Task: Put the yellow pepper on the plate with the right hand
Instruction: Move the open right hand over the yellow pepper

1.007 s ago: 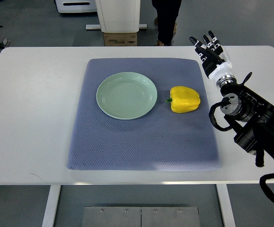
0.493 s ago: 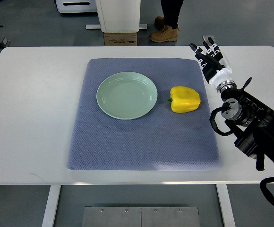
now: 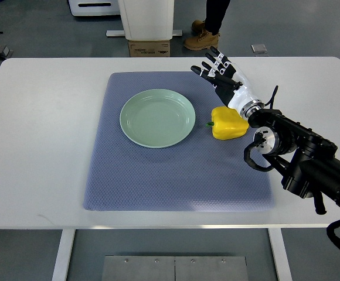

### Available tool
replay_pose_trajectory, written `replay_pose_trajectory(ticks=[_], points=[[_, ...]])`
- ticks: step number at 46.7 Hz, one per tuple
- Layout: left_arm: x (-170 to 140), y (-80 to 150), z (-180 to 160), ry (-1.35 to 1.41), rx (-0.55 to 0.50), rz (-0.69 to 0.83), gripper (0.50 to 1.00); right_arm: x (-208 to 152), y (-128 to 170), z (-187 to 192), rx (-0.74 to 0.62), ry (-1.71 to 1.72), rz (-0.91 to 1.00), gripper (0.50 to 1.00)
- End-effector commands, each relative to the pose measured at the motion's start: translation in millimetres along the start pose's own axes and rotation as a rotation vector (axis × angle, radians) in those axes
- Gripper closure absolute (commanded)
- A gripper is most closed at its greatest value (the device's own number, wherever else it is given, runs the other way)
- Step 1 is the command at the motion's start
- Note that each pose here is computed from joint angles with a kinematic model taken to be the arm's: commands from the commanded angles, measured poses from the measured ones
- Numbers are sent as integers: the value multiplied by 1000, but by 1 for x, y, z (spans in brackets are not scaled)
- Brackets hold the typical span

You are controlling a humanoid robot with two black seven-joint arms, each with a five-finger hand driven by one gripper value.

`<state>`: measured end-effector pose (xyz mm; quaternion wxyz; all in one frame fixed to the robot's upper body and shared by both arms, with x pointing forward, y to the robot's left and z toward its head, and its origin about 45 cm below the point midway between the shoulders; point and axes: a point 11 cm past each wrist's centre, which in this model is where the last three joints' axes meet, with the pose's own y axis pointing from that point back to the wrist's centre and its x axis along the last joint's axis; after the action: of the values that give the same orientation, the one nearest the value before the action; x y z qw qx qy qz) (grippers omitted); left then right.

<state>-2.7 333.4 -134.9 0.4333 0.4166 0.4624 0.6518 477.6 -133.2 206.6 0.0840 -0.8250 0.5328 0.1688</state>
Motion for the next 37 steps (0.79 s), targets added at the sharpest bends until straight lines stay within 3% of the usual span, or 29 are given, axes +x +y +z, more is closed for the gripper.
replay_pose_trajectory(ticks=[1, 6, 18, 30, 37], points=[[0, 0, 0, 0, 0, 0, 500, -10, -1, 7, -40, 103, -53, 500], [0, 0, 0, 0, 0, 0, 500, -27, -5, -1, -44, 182, -124, 500], [0, 0, 0, 0, 0, 0, 500, -29, -8, -39, -40, 445, -199, 500], [0, 0, 0, 0, 0, 0, 500, -27, 5, -77, -3, 843, -260, 500], [0, 0, 0, 0, 0, 0, 500, -26, 14, -78, -24, 1033, -304, 500]])
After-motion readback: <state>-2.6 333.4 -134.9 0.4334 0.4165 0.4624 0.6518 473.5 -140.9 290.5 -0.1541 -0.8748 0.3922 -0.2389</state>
